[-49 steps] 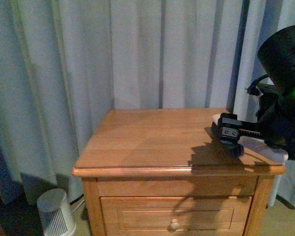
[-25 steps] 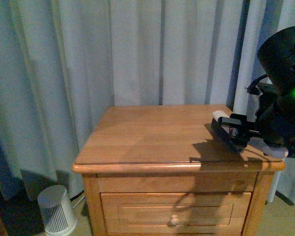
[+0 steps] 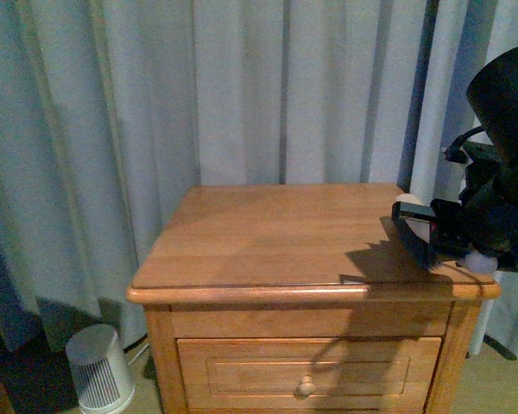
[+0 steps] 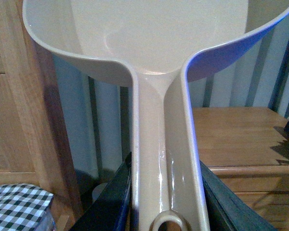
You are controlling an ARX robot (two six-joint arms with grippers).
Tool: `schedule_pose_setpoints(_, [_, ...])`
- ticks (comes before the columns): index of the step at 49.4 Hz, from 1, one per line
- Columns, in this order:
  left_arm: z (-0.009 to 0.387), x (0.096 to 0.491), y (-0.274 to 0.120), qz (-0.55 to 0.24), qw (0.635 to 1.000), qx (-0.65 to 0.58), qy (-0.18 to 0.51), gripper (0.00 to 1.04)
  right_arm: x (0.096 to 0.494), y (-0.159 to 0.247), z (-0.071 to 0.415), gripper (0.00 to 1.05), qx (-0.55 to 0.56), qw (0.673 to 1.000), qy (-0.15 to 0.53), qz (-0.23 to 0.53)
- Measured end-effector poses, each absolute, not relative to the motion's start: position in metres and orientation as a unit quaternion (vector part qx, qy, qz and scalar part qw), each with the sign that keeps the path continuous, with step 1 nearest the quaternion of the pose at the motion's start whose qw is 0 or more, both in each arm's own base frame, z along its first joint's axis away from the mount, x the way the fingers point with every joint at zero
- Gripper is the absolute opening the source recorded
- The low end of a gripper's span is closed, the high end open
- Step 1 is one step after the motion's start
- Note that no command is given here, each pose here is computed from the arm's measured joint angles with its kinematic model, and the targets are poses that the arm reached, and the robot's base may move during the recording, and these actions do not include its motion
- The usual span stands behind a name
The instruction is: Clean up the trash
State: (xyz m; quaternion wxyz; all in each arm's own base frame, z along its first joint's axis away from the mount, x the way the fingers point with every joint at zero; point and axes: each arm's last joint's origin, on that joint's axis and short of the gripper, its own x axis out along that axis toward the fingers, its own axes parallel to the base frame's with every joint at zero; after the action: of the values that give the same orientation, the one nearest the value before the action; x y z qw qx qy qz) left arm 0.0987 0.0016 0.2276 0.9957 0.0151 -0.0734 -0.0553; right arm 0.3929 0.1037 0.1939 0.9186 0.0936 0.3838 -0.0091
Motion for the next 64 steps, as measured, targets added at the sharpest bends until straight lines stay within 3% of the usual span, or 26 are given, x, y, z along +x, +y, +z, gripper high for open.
schedule_pose_setpoints(6, [0.228,0.099,0.002,-0.055,0.996,0.015,-0.073,0.28,0.386,0.1,0.202,0.21,0.085,0.932,0.353,-0.01])
schedule_pose_setpoints(13, [0.228,0.099,0.002,-0.055,0.996,0.015,-0.073,0.28,0.366,0.093,0.23,0.21,0.06,0.966,0.253,-0.011])
schedule_pose_setpoints(20, [0.228,0.099,0.002,-0.055,0.996,0.015,-0.073,0.28,0.313,0.081,0.268,0.21,0.02,0.994,0.109,-0.01])
schedule_pose_setpoints(30, [0.228,0.099,0.002,-0.056,0.996,0.014,-0.073,0.28,0.23,0.068,0.265,0.21,-0.029,0.999,0.022,-0.011])
schedule_pose_setpoints(46, [0.228,0.099,0.002,-0.056,0.996,0.014,-0.073,0.28,0.122,0.034,0.247,0.21,-0.012,0.997,-0.048,-0.064])
schedule_pose_setpoints(64, [0.228,0.099,0.002,-0.056,0.996,0.014,-0.074,0.28,0.114,0.02,0.243,0.21,0.022,0.997,-0.051,-0.06])
